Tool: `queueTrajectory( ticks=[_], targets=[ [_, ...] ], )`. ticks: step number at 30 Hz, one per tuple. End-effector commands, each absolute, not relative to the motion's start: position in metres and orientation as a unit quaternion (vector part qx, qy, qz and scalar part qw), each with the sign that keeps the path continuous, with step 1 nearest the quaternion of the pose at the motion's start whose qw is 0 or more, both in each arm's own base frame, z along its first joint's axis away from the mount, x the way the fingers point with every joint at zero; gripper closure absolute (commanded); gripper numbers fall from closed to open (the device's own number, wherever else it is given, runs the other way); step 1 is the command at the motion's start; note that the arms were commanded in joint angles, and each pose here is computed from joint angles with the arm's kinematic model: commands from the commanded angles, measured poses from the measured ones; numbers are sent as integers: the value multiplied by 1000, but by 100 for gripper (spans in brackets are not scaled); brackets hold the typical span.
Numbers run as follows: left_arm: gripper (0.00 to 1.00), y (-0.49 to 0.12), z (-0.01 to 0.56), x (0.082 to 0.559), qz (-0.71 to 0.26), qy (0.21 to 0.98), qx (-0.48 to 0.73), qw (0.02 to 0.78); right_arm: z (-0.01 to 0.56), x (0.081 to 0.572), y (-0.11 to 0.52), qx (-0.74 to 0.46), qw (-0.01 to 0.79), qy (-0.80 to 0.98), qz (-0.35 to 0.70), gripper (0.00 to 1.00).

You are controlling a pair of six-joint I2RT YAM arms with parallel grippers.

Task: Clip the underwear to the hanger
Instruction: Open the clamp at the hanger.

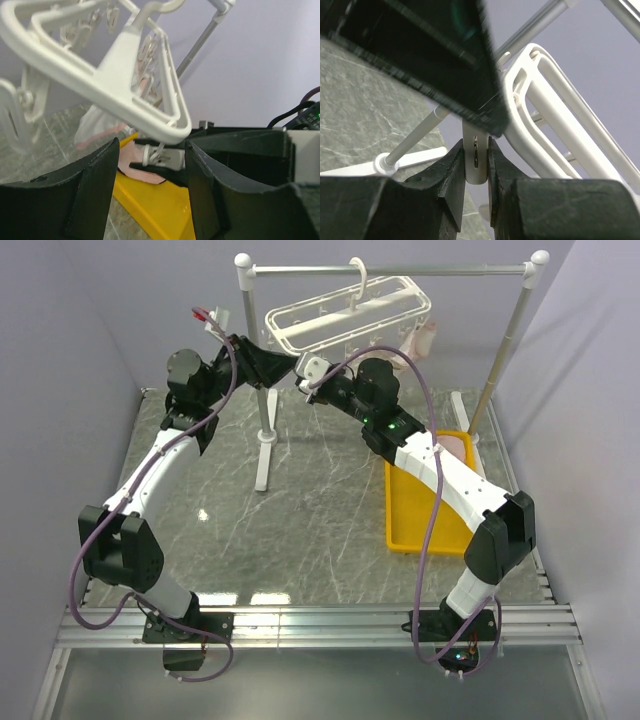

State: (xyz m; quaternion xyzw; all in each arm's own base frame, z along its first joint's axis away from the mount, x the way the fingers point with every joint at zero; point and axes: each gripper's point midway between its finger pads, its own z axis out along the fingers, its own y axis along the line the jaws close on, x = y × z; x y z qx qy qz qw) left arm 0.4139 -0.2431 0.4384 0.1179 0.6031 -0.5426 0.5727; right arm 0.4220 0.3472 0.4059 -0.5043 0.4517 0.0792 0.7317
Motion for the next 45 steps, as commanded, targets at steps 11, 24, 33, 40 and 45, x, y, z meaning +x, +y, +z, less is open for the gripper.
queueTrajectory(
  ticks=[11, 24, 33, 40, 45],
  targets=[
    [47, -241, 463, 386, -546, 558, 165, 603, 435, 411, 343, -496, 751, 431, 75, 100],
    [60, -244, 463, 392, -549, 563, 158, 597, 437, 410, 344, -498, 749, 430, 75, 100],
    [97, -246, 460, 395, -548, 571, 154, 592, 437, 411, 343, -497, 748, 434, 75, 97],
    [100, -245, 462, 399, -543, 573, 153, 595, 433, 411, 339, -498, 739, 448, 71, 54],
    [100, -244, 460, 402, -534, 578, 152, 597, 425, 397, 325, -508, 717, 472, 72, 43]
  ],
)
